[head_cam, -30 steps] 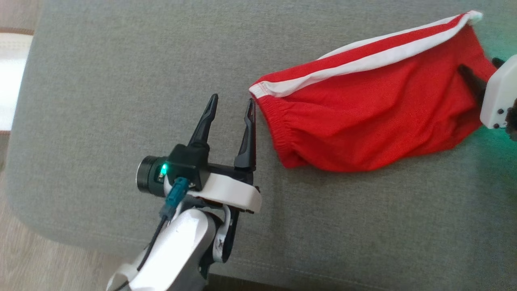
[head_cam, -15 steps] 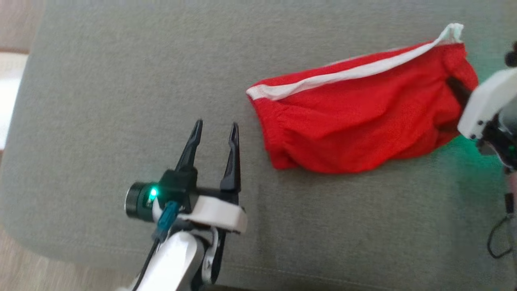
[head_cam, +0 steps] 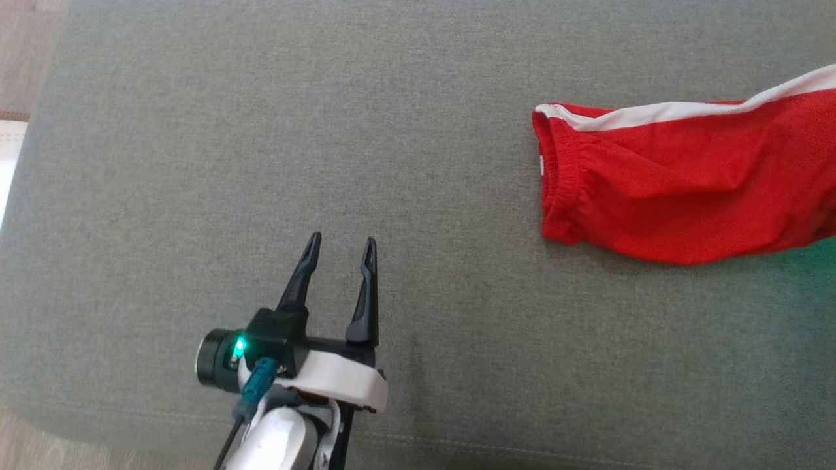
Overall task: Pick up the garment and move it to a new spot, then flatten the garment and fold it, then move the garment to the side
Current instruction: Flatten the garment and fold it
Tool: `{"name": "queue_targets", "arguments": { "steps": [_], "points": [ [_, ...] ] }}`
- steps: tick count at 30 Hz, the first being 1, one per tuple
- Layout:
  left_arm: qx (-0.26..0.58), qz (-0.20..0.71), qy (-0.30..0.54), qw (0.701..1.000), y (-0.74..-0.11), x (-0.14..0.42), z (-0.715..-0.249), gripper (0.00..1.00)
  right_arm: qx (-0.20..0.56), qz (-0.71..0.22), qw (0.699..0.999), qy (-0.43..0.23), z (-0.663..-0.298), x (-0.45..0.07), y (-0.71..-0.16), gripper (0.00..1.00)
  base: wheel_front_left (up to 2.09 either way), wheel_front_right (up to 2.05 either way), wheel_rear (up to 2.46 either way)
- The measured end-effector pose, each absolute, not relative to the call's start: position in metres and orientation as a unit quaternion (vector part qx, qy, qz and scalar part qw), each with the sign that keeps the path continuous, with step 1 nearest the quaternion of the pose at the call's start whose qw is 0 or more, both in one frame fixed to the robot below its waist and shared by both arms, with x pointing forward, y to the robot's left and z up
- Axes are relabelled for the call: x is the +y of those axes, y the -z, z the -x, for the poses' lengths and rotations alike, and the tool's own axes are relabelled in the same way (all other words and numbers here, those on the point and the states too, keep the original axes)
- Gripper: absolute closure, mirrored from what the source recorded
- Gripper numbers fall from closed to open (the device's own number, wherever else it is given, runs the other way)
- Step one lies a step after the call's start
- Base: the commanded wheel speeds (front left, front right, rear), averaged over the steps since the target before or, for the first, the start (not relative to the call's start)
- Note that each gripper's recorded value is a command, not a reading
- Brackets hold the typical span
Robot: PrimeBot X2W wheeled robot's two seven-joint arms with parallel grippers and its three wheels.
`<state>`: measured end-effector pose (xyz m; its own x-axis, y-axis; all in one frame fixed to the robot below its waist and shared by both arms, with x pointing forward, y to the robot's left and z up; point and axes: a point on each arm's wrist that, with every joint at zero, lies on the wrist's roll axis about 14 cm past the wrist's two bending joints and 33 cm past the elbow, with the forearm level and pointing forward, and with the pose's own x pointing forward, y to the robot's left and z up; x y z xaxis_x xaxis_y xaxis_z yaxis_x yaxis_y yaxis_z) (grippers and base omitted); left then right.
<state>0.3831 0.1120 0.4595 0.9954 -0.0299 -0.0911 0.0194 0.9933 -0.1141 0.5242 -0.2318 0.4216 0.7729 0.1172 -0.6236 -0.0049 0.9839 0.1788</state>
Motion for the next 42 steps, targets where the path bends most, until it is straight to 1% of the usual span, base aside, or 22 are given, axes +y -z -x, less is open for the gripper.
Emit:
{"name": "queue_targets", "arguments": {
  "steps": [3, 7, 12, 13, 16, 18, 22, 28, 29, 30, 31, 38, 42],
  "points": [
    [0.053, 0.061, 0.015, 0.997, -0.456, 0.111, -0.379, 0.00, 0.318, -0.070, 0.943, -0.070, -0.530, -0.208, -0.437, 1.00, 0.00, 0.00, 0.00],
    [0.048, 0.071, 0.014, 0.996, -0.460, 0.110, -0.376, 0.00, 0.309, -0.042, 0.938, -0.152, -0.528, -0.154, -0.456, 1.00, 0.00, 0.00, 0.00],
    [0.048, 0.072, 0.005, 0.996, -0.461, 0.116, -0.373, 0.00, 0.344, -0.018, 0.903, -0.258, -0.499, -0.078, -0.446, 1.00, 0.00, 0.00, 0.00],
    [0.048, 0.072, 0.005, 0.996, -0.461, 0.116, -0.373, 0.00, 0.344, -0.018, 0.903, -0.258, -0.499, -0.078, -0.446, 1.00, 0.00, 0.00, 0.00],
    [0.052, 0.076, -0.001, 0.996, -0.459, 0.121, -0.370, 0.00, 0.368, -0.019, 0.880, -0.299, -0.477, -0.044, -0.431, 1.00, 0.00, 0.00, 0.00],
    [0.053, 0.081, -0.007, 0.995, -0.460, 0.123, -0.368, 0.00, 0.374, -0.027, 0.872, -0.313, -0.469, -0.027, -0.426, 1.00, 0.00, 0.00, 0.00],
    [0.051, 0.084, -0.019, 0.995, -0.462, 0.129, -0.365, 0.00, 0.372, -0.042, 0.870, -0.322, -0.465, -0.006, -0.423, 1.00, 0.00, 0.00, 0.00],
    [0.048, 0.089, -0.025, 0.995, -0.465, 0.130, -0.362, 0.00, 0.363, -0.067, 0.877, -0.308, -0.466, 0.001, -0.422, 1.00, 0.00, 0.00, 0.00],
    [0.048, 0.089, -0.024, 0.995, -0.465, 0.129, -0.361, 0.00, 0.360, -0.071, 0.879, -0.304, -0.466, 0.000, -0.423, 0.77, 0.00, 0.00, 0.00],
    [0.048, 0.089, -0.022, 0.995, -0.465, 0.128, -0.361, 0.00, 0.356, -0.074, 0.882, -0.301, -0.466, 0.000, -0.423, 0.52, 0.00, 0.00, 0.00],
    [0.047, 0.089, -0.020, 0.995, -0.466, 0.127, -0.360, 0.00, 0.347, -0.076, 0.886, -0.298, -0.467, 0.000, -0.426, 0.01, 0.00, 0.00, 0.00],
    [0.038, 0.087, 0.003, 0.995, -0.471, 0.117, -0.356, 0.00, 0.289, -0.118, 0.896, -0.317, -0.450, 0.018, -0.455, 0.00, 0.00, 0.00, 0.00],
    [0.039, 0.086, 0.004, 0.996, -0.469, 0.117, -0.347, 0.00, 0.253, -0.130, 0.909, -0.306, -0.433, 0.007, -0.465, 0.00, 0.00, 0.00, 0.00]
  ]
}}
